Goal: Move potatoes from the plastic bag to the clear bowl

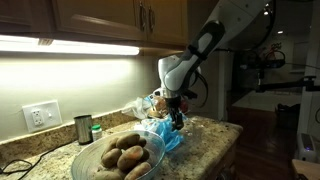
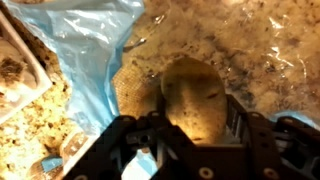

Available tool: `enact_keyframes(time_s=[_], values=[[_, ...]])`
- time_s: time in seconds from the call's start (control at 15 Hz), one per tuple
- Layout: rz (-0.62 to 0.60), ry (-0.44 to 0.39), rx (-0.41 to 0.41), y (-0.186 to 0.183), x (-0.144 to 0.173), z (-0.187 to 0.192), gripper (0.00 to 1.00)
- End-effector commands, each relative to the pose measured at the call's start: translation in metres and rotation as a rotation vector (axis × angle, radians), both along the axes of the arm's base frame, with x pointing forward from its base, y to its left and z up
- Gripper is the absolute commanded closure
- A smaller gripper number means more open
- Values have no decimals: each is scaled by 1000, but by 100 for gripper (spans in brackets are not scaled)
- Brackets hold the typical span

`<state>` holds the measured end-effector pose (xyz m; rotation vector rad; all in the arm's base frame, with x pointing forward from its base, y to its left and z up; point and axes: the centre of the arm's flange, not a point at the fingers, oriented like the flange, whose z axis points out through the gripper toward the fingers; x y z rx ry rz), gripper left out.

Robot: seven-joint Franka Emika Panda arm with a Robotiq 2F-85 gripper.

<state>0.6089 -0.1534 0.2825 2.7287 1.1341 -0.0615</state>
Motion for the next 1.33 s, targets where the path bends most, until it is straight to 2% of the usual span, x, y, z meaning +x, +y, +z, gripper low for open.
enact_keyframes(time_s=[0.0, 0.53, 1.27], values=[[-47, -30, -42, 12, -22, 32, 66], [-98, -107, -54, 23, -20, 72, 66], [-42, -173, -35, 76, -1, 104, 66]])
